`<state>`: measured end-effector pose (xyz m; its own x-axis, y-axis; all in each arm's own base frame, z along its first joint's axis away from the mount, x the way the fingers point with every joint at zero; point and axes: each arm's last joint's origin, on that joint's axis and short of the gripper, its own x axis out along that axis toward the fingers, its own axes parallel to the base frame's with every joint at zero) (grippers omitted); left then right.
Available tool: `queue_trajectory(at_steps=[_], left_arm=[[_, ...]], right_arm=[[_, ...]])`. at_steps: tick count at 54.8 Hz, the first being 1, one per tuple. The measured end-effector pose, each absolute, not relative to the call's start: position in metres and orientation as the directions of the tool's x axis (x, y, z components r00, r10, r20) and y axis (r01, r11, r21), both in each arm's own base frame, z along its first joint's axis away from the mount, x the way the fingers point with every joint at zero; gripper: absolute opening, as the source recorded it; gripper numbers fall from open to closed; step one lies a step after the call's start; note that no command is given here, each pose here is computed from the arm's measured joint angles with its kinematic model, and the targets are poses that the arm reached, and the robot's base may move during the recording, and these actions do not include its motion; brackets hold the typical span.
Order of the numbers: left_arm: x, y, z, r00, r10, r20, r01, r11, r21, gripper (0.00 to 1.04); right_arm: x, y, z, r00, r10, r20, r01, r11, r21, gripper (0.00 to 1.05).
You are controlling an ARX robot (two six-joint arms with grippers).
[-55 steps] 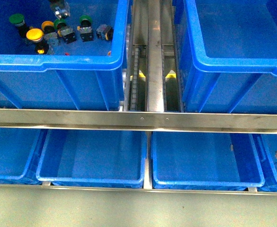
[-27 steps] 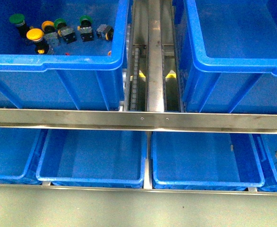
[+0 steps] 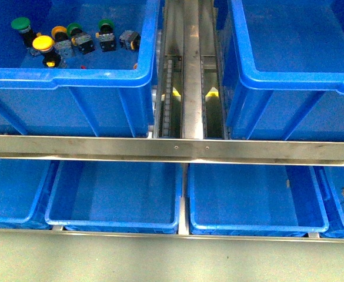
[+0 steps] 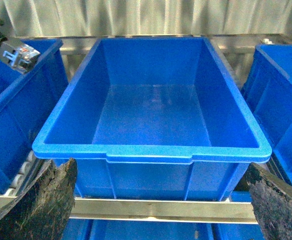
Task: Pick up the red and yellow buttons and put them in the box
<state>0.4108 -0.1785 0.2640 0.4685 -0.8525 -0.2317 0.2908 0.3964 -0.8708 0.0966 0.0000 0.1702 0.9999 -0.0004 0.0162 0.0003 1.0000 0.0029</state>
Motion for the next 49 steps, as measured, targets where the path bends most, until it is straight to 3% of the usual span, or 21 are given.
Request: queue_trajectory(at_steps=[12,29,33,34,37,41,49], left_arm=[[0.412,-0.222,0.262,0.419,-0.881,-0.221,0.283,0.359,-0.889,0.35],[0.421,-0.244,0.262,0.406,-0.884,-0.231,0.265,0.356,-0.896,0.34],[0.421,-0.247,0.262,0.400,-0.887,-0.231,0.267,0.354,-0.896,0.34],[0.421,-0.248,0.262,0.400,-0.887,-0.232,0.267,0.355,-0.896,0.34],[0.420,-0.251,0.265,0.397,-0.889,-0.226,0.274,0.350,-0.896,0.34],[0.418,-0.256,0.269,0.388,-0.896,-0.216,0.287,0.340,-0.896,0.34],[0.414,-0.262,0.271,0.375,-0.903,-0.212,0.293,0.332,-0.896,0.34]], right_arm=[[0.097,0.000,0.170,1.000,0.000,0.016,0.000,1.000,0.003,0.98],[0.097,0.000,0.170,1.000,0.000,0.016,0.000,1.000,0.003,0.98],[0.100,-0.001,0.169,0.976,-0.154,-0.155,0.153,0.988,-0.019,0.98],[0.106,-0.002,0.173,0.949,-0.238,-0.205,0.230,0.971,-0.063,0.98],[0.123,-0.004,0.186,0.932,-0.285,-0.222,0.264,0.957,-0.122,0.98],[0.155,-0.003,0.203,0.950,-0.242,-0.198,0.210,0.963,-0.166,0.98],[0.216,0.009,0.219,0.985,-0.044,-0.165,-0.010,0.949,-0.314,0.98]])
